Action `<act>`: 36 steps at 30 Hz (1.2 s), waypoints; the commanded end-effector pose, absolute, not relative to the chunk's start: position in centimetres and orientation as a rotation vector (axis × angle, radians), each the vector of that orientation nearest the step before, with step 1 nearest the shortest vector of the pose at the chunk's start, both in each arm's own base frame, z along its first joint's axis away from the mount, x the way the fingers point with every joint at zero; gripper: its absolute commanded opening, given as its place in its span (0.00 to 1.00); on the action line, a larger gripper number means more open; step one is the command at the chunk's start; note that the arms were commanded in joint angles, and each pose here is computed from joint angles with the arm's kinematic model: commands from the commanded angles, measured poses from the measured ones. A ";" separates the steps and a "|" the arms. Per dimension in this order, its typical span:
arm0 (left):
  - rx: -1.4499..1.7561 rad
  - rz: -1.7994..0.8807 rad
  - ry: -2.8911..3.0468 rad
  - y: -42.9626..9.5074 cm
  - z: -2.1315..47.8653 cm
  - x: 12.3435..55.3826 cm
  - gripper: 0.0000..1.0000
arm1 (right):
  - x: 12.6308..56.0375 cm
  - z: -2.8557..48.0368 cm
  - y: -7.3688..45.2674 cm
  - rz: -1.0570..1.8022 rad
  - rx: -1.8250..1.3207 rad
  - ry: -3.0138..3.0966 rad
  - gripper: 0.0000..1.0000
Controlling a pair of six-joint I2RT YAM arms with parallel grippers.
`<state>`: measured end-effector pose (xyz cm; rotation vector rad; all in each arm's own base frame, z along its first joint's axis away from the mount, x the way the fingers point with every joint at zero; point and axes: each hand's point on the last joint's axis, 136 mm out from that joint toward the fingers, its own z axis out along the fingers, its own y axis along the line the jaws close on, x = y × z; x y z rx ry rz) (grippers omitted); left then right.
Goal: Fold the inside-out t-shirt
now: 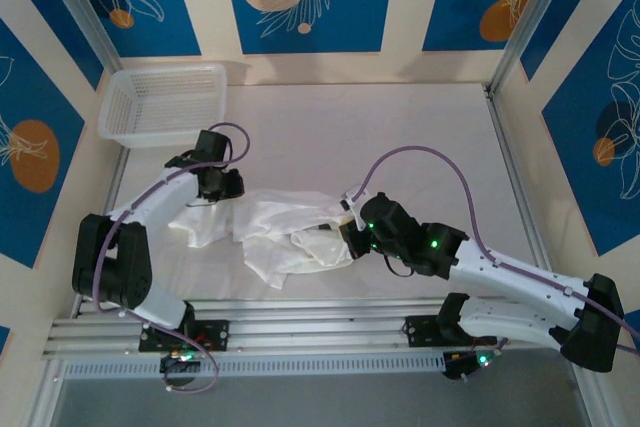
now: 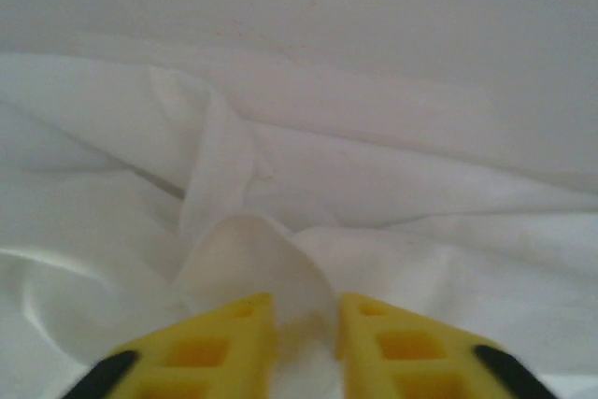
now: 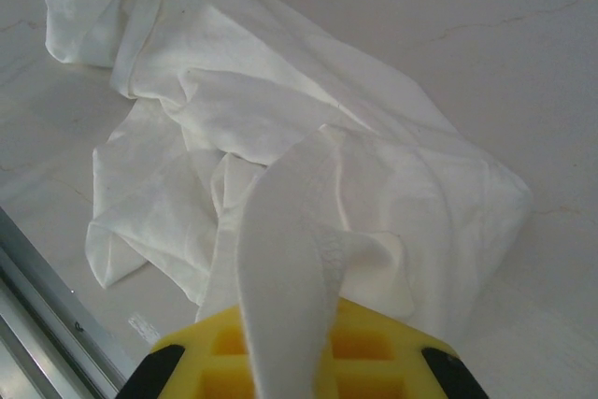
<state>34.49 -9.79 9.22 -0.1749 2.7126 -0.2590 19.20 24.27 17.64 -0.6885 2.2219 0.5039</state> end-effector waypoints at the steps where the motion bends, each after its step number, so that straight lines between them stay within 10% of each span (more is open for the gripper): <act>1: -0.209 -0.166 2.671 -8.8 10.0 35.2 0.13 | 19.1 17.7 24.6 0.538 -0.679 2.230 0.00; 7: -0.246 -0.074 2.550 -6.9 13.9 35.5 0.00 | 19.9 20.4 23.8 0.513 -0.615 2.179 0.00; 19: -0.279 -0.526 2.095 -6.9 34.8 34.5 0.00 | 24.3 42.9 10.4 0.488 -0.111 1.704 0.00; 36: -0.368 -0.676 1.933 -5.1 41.0 30.6 0.00 | 20.4 51.8 3.2 0.433 0.171 1.423 0.00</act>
